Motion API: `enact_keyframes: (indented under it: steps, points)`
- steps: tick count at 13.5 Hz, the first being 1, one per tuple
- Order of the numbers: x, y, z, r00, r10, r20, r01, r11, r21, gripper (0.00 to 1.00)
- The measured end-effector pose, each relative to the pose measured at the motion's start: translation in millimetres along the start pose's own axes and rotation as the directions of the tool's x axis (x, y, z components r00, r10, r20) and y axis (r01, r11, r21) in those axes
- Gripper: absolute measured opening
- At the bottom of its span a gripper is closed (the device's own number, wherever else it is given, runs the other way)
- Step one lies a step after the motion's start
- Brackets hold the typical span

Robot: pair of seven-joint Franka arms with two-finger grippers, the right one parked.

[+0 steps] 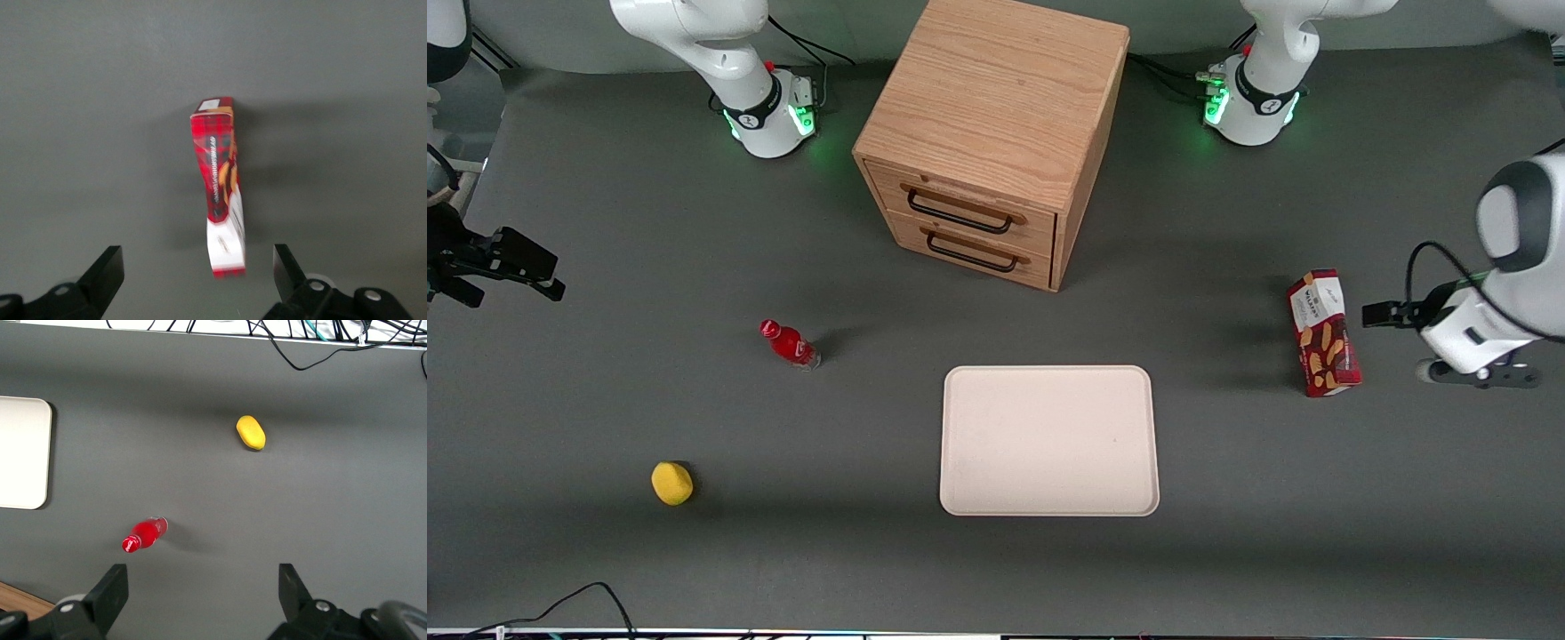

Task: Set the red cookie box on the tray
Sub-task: 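Close the left gripper on the cookie box and lift it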

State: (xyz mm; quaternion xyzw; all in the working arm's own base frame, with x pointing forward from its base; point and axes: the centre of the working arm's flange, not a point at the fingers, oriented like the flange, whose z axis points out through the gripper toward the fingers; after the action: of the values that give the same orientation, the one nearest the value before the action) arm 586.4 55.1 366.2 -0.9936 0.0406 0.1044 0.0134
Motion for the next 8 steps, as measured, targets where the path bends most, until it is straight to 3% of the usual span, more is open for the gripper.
enact_keyframes:
  steps: [3,6,8]
  points:
    - [-14,-1,66,0.999,0.005,-0.047,-0.005,1.000,0.003,1.00]
    - [-29,5,112,0.993,-0.012,-0.118,0.011,1.000,-0.009,1.00]
    - [-37,7,131,0.988,-0.020,-0.153,0.019,1.000,-0.009,0.80]
